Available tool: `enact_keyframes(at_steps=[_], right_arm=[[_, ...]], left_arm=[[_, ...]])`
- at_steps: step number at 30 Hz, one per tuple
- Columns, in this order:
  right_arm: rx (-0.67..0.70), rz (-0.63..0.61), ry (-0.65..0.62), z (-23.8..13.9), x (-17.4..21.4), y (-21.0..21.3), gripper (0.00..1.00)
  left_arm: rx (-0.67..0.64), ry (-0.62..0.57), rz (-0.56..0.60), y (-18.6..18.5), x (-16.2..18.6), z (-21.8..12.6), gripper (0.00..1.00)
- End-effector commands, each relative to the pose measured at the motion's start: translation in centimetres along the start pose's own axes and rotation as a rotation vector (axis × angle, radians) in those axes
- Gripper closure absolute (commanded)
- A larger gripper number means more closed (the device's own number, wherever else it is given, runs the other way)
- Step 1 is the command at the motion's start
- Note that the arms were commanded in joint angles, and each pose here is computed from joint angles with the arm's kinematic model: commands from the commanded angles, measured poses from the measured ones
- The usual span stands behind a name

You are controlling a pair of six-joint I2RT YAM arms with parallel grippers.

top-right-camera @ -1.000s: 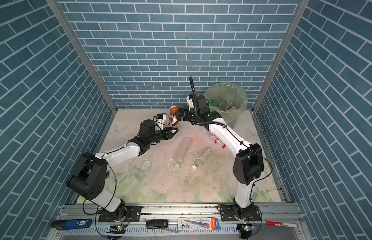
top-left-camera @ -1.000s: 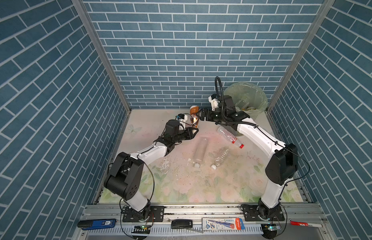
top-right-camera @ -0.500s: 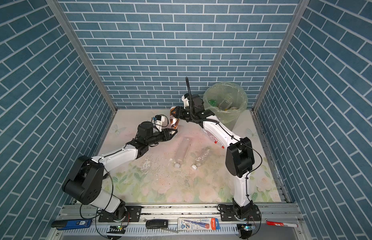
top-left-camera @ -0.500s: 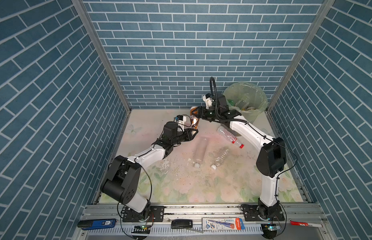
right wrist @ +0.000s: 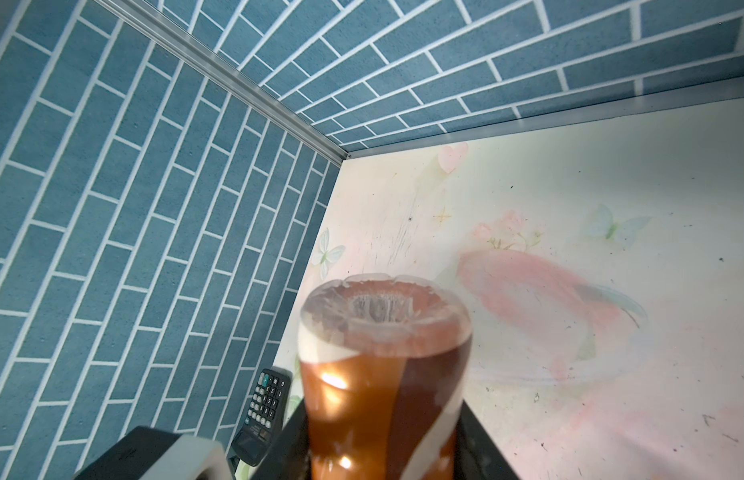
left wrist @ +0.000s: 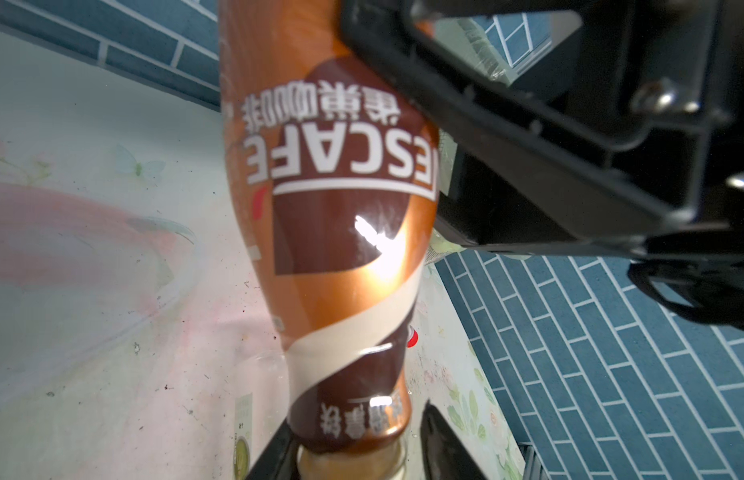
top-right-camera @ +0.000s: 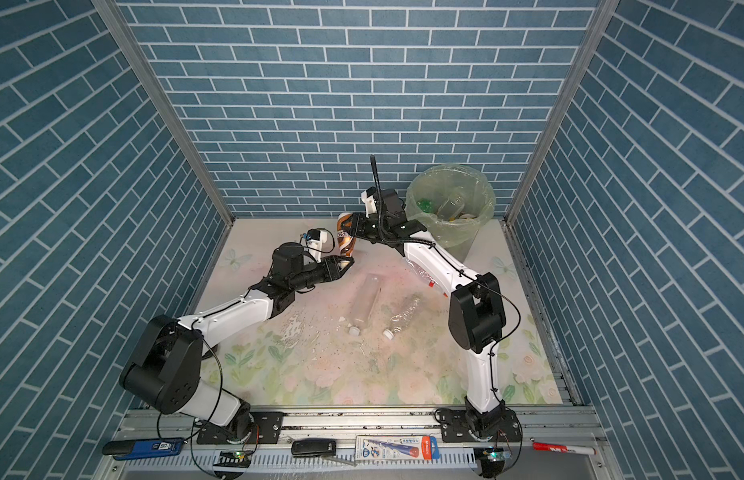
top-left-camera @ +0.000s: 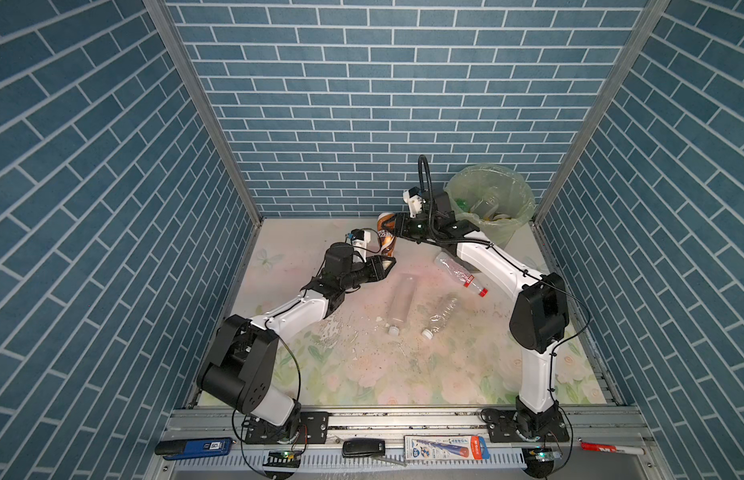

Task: Throw the plastic bottles in the bin
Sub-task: 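Close the right gripper on the Nescafe bottle's base while the left holds it, then carry the Nescafe bottle over the bin with the right gripper and drop it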

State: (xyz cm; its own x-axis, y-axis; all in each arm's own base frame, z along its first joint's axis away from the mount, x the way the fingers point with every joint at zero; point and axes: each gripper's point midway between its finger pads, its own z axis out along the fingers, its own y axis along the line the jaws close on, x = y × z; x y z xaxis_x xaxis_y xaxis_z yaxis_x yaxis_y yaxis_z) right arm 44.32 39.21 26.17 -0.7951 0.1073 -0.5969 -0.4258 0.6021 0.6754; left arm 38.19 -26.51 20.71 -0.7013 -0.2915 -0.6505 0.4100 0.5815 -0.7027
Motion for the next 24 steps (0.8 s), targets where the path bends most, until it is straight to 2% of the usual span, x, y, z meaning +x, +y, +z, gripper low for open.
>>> enact_keyframes(at_steps=[1, 8, 13, 17, 24], right_arm=[[-0.039, -0.054, -0.041, -1.3, -1.7, 2.4, 0.68], [0.013, -0.121, -0.074, -3.2, -2.8, 2.5, 0.72], [0.025, -0.143, -0.097, -4.6, -3.9, 2.4, 0.75], [0.046, -0.172, -0.128, -6.3, -5.2, 2.5, 0.76], [0.118, -0.265, -0.229, -12.1, -8.7, 3.1, 0.76]], left_arm=[[0.037, -0.038, 0.047, -1.9, -1.5, -0.6, 0.46], [0.013, -0.042, 0.060, -1.9, -1.9, -0.9, 0.33], [0.000, -0.054, 0.081, -2.5, -2.5, -1.7, 0.20], [-0.011, -0.064, 0.110, -3.3, -3.3, -2.5, 0.02], [0.016, -0.091, 0.182, -6.4, -5.5, -3.4, 0.01]])
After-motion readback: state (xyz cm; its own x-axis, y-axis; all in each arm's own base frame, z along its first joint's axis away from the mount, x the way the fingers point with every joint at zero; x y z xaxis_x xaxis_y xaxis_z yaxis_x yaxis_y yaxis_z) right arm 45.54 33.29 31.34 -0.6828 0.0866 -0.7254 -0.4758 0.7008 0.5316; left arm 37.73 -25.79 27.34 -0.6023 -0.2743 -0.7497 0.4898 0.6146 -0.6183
